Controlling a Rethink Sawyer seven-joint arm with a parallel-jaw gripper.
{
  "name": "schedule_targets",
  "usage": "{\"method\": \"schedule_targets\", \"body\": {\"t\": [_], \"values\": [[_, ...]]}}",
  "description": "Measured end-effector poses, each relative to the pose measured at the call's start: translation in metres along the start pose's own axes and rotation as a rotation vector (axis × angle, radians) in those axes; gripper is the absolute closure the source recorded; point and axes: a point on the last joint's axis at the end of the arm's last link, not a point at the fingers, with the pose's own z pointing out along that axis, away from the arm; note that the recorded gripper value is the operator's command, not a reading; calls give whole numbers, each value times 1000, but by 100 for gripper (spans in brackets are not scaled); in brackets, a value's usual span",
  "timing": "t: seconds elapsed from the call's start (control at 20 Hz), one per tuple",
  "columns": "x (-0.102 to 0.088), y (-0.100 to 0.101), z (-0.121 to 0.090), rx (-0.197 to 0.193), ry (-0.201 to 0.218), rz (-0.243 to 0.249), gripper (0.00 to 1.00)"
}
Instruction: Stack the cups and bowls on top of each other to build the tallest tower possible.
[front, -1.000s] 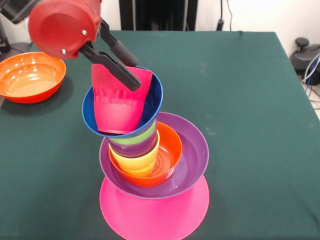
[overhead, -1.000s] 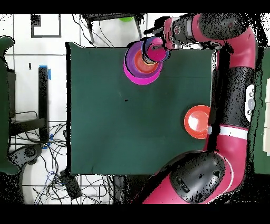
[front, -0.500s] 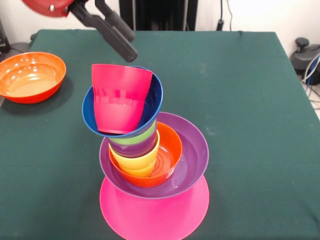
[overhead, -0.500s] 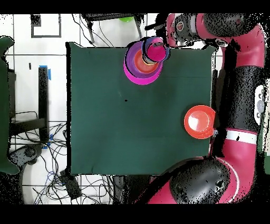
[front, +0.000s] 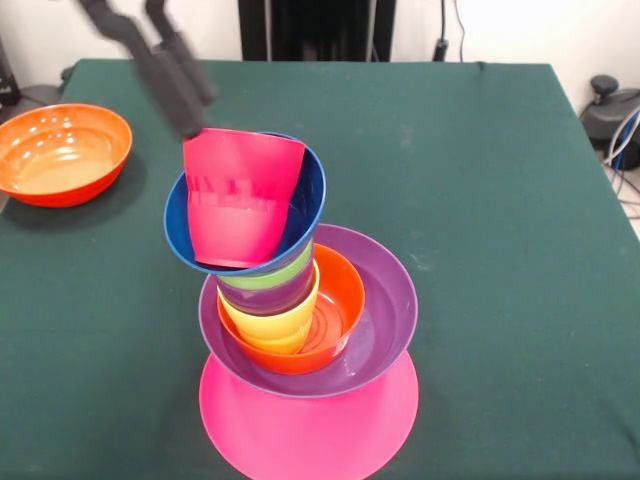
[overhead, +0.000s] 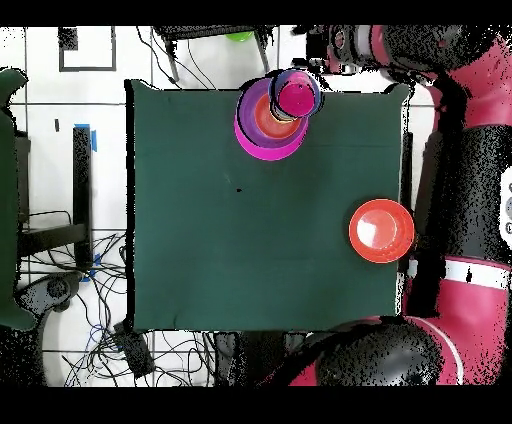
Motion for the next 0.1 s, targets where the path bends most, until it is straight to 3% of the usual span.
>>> {"method": "schedule_targets", "body": {"t": [0.1], "values": [[-6, 5, -1, -39, -49, -7, 0]]}}
